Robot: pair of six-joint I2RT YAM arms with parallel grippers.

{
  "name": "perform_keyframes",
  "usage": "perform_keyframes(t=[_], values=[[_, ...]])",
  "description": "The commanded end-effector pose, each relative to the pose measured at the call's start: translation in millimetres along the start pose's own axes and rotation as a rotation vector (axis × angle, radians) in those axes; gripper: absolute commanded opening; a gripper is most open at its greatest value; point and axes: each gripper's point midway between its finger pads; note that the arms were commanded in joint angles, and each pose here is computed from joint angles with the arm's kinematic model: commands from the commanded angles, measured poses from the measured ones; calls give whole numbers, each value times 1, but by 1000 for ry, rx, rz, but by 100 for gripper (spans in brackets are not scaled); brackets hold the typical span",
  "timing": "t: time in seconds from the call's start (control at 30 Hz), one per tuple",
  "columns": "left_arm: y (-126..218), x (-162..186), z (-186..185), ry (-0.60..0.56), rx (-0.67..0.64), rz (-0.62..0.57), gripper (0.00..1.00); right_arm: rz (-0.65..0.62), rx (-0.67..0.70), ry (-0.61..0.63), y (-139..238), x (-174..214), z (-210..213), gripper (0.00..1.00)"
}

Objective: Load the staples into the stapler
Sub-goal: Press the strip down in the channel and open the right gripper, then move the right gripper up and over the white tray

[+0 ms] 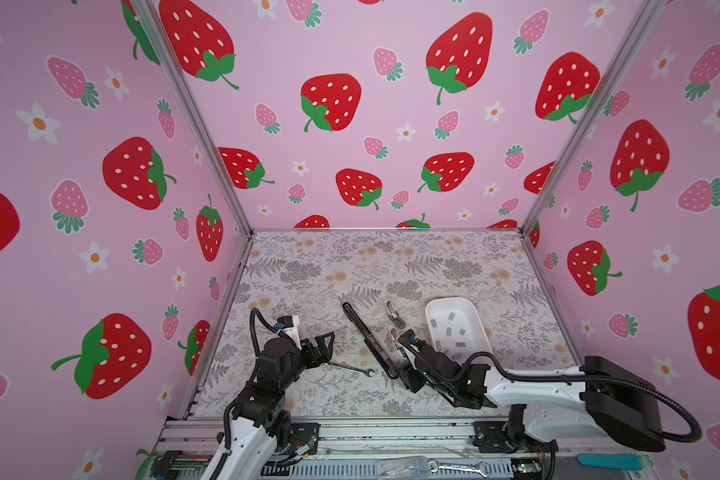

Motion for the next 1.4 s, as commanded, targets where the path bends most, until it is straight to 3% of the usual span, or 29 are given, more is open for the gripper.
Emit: perform_keyframes(t=[0.0, 0.23, 0.37, 0.57, 0.67, 1.07, 1.27, 1.37], values=[[0, -1, -2, -6, 9, -7, 99, -19, -62, 12, -1, -3, 15, 56], [0, -1, -1, -3, 8, -4, 99, 23, -47, 31, -18, 1, 19, 52], [0, -2, -2, -4, 10, -6, 99, 42, -16, 32, -30, 0, 19, 42], [0, -1, -2, -4, 10, -6, 99, 66, 66, 1, -50, -4, 14, 18], [0, -1, -2, -4, 12, -6, 99, 67, 91, -21, -60, -7, 14, 13], [1, -3, -4, -6, 19, -14, 99, 75, 130, -50, -88, -19, 20, 12], [2, -3, -2, -3, 7, -14, 99, 31, 95, -45, -80, -39, 28, 29], [2, -10, -5, 26, 14, -35, 99, -10, 97, -44, -66, -59, 28, 31]])
Point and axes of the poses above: each gripper's point midway between its finger pads, its own y axis back along the fingers, its own z axis along the line the jaws close on, x = y × z, and after that the axes turned 4 degrees about y, right-handed
